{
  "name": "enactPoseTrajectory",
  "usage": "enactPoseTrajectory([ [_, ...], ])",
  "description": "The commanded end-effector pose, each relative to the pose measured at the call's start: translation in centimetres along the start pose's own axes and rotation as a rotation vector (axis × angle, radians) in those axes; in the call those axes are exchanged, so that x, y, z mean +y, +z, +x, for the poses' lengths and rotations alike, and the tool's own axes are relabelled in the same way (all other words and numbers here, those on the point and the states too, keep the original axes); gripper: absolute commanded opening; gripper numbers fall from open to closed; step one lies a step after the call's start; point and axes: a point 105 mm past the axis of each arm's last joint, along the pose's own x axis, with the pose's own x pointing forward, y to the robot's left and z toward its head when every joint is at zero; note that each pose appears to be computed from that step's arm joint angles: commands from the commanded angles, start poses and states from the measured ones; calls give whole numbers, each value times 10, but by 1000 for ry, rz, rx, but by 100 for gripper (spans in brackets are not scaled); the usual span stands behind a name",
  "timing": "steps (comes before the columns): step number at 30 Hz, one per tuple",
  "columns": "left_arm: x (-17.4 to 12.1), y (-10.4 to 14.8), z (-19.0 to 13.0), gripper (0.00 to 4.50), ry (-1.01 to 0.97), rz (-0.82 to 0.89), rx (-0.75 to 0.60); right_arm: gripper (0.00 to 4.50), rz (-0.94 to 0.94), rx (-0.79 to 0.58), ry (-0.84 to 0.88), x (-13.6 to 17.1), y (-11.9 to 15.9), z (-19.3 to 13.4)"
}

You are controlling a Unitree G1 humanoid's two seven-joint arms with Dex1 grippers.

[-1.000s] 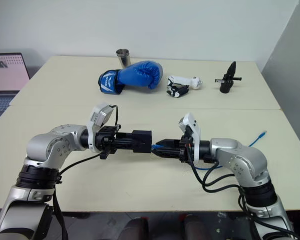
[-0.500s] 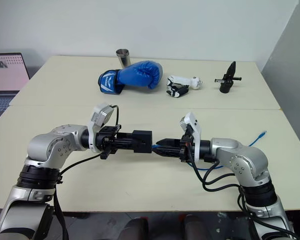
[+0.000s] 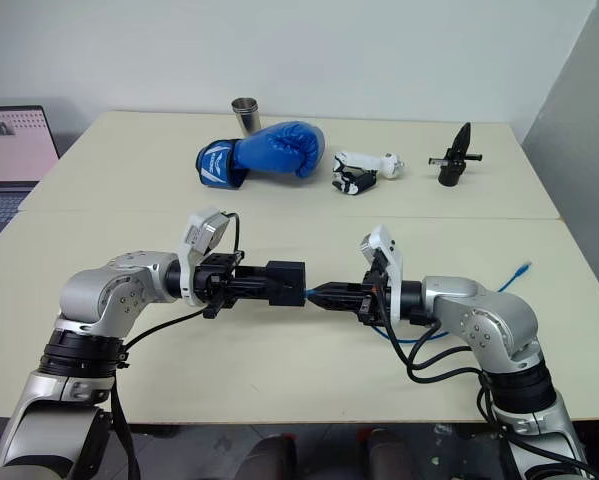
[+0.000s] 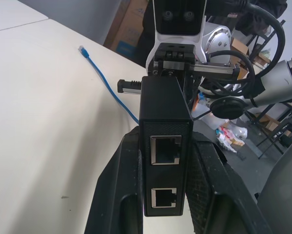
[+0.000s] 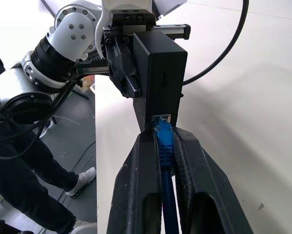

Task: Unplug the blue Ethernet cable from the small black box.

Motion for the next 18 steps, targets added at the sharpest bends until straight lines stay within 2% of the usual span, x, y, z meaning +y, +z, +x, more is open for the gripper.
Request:
enactPoseTrajectory([
  [1,-4,8,-10,77,9,57,44,8,-13,10,-8,-2,2,-13],
  [9,1,2,-25,77,58,69,101,4,6,42,-73,-13,-6,-36],
  [11,6,0,-28,77,102,73,93,4,-45,7,-228,-39,-3,-41],
  [13,11,1,-29,77,140,78,70,4,-131,-36,-484,-82,4,-51],
  [15,15,2,-28,77,174,92,51,4,-215,-47,-668,-112,7,-62],
  [18,21,2,-27,77,225,124,47,4,-303,-30,-847,-142,7,-77],
])
